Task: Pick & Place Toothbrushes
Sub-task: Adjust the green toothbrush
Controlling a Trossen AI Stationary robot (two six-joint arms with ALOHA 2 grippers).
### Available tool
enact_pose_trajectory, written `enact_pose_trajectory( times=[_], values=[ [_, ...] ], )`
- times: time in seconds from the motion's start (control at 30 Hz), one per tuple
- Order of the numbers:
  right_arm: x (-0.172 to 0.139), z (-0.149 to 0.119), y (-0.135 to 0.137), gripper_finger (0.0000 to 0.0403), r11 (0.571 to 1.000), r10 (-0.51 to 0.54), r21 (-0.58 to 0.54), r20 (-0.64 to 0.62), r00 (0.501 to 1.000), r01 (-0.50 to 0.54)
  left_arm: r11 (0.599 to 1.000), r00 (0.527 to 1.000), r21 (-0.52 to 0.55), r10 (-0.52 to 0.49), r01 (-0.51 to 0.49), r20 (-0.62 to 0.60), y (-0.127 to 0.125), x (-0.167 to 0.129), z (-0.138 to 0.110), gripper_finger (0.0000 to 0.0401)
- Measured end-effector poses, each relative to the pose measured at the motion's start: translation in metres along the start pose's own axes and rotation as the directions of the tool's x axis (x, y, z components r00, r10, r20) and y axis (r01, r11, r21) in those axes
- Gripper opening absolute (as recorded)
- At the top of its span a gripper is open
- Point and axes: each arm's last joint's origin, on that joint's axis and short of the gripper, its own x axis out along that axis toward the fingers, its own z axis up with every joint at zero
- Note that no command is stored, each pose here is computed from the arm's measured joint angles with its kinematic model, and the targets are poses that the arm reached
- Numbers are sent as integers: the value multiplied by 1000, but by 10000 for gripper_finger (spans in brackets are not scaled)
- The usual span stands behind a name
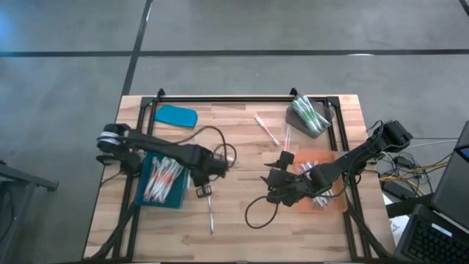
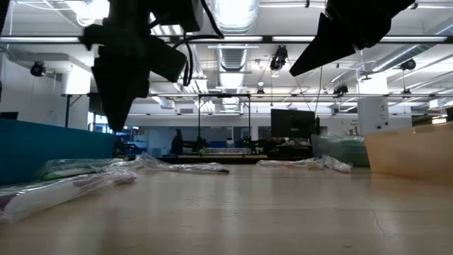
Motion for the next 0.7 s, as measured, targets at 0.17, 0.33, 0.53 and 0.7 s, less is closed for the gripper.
enact_pose_trajectory(
  times=[0.17,0.33,0.53,0.7],
  values=[
    [0,-2,0,228,1000,-1,-4,-3,1000,1,984,990,166,81,-61,-116,-17,11,1,43],
    [2,-5,0,242,1000,-5,-12,-11,1000,5,970,967,208,165,-123,-195,-23,26,-1,7],
    [3,-9,-1,255,1000,-8,-20,-17,1000,8,963,940,217,215,-160,-265,-21,38,-3,4],
    [3,-11,-1,260,1000,-10,-23,-21,1000,10,961,936,223,224,-165,-272,-21,38,-4,3]
  ],
)
